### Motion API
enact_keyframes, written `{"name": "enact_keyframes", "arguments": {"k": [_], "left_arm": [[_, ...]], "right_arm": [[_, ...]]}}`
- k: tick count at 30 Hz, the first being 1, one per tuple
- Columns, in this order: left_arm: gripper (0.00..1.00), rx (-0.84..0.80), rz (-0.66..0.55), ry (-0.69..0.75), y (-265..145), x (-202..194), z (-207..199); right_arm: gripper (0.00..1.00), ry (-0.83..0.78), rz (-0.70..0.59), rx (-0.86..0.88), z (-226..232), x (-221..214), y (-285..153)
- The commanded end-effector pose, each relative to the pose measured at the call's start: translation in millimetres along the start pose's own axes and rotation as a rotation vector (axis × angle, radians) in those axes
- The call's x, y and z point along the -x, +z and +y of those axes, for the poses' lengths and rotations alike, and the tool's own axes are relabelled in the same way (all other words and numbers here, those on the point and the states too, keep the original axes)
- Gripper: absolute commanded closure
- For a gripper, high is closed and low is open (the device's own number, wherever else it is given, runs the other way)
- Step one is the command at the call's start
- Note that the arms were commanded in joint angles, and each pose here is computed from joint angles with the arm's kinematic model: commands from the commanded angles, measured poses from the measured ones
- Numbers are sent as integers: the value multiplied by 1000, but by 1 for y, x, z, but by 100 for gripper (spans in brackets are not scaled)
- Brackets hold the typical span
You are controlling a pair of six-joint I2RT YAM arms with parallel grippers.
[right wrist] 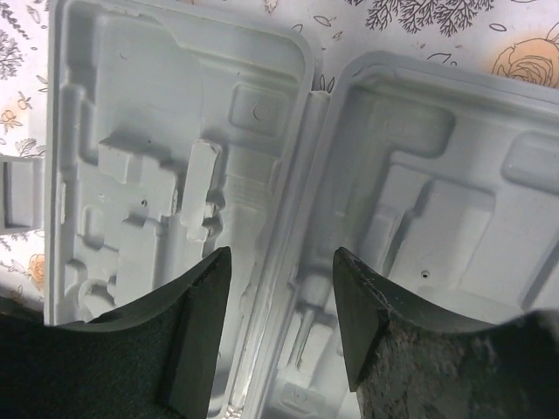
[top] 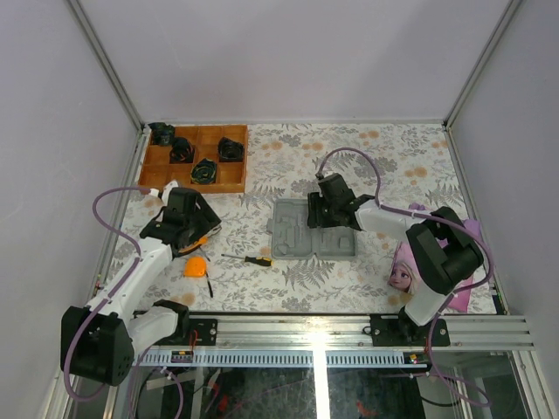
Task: Sort the tools into containers
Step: Open the storage box at the center of the board, then adjust the storage box at the center of the board.
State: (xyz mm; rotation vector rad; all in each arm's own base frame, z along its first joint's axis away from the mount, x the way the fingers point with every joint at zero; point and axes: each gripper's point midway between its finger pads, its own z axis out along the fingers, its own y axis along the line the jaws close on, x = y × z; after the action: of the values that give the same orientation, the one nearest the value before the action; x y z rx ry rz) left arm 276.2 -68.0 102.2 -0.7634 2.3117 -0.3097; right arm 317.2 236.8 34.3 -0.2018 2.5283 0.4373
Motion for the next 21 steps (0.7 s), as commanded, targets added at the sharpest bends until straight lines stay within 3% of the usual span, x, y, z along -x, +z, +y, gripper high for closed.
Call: {"name": "enact_keyframes", "arguments": {"k": [1, 13, 21], "left_arm": [[33, 11, 1, 11, -1, 1, 6], [33, 25, 3, -8, -2, 2, 11], [33, 29, -16, -22, -7, 9, 13]], "right_arm": [[44, -14, -40, -26, 5, 18, 5], [58, -50, -31, -178, -24, 15, 2], [59, -110, -51, -231, -34, 24, -11]]}}
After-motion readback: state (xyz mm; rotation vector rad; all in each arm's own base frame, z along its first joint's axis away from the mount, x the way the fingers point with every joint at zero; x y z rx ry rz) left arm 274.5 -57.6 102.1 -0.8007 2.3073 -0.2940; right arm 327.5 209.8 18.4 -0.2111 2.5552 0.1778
